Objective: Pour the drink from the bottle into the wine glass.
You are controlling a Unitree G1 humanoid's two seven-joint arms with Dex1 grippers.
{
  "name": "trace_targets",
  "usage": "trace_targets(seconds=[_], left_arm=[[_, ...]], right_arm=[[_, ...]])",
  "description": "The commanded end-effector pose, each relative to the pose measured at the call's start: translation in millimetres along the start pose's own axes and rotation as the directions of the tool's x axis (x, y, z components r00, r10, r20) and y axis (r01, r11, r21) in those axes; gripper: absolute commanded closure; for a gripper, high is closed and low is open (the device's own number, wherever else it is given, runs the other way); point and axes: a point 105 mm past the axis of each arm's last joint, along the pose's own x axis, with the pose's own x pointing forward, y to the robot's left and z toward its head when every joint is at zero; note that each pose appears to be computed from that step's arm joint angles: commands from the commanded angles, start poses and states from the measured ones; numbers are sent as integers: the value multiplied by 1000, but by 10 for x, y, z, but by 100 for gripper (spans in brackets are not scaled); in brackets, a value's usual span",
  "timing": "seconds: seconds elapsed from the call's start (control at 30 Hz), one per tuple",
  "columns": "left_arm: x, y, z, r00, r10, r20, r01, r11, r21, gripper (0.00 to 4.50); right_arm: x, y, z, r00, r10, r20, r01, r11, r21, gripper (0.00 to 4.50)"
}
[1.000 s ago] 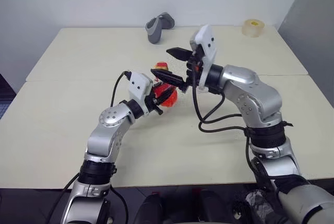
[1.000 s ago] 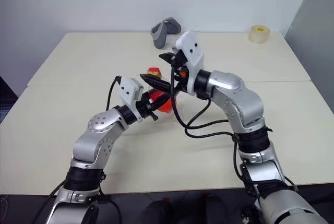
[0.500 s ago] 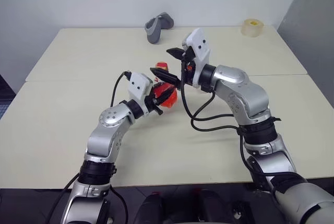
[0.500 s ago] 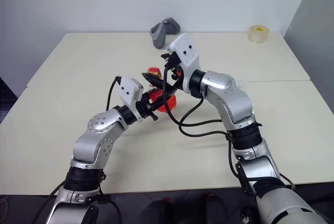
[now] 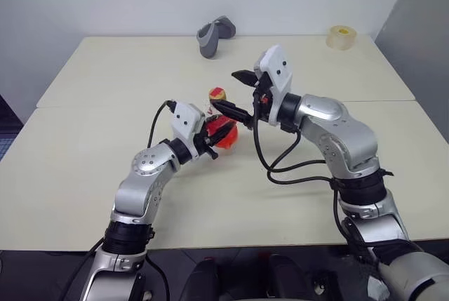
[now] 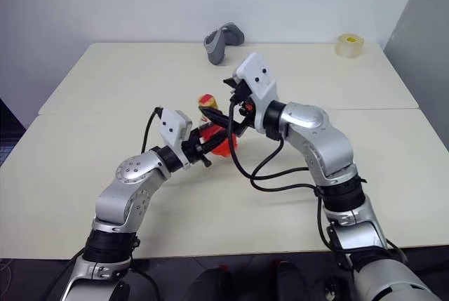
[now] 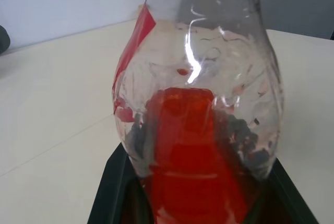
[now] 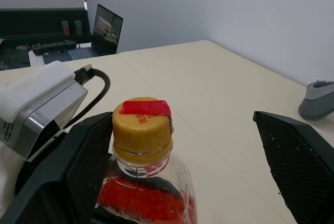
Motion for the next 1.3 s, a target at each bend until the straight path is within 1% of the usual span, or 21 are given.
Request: trace_targets(seconds=[0.03, 0.23, 0.43, 0.57, 0.77, 0.97, 1.3], left_arm=[[-29, 32, 247, 996, -10, 84, 6, 999, 46, 326], [-38, 51, 254, 997, -6, 82, 2, 999, 50, 326], [-54, 31, 243, 997, -2, 80, -2, 999, 48, 326], [-61, 38, 241, 997, 3, 80, -7, 999, 48, 326], [-55, 50, 244, 997, 8, 82, -12, 999, 46, 326], [-23, 79, 259, 997, 6, 83, -10, 999, 49, 326], [-16, 93, 271, 997, 4, 83, -9, 998, 56, 326]], right_arm=[[-381, -481, -88, 977, -205, -50, 204, 979, -24, 0], [-518, -543, -202, 971, -221, -96, 218, 975, -40, 0], [-454, -452, -198, 979, -184, -85, 182, 983, -27, 0], [-353, -256, -124, 995, -88, -49, 89, 996, 12, 0], [-267, -81, 20, 1000, 2, 3, -2, 999, 41, 0], [-143, -12, 134, 998, 38, 40, -40, 998, 54, 0], [-14, 84, 226, 993, 89, 76, -95, 993, 74, 0]])
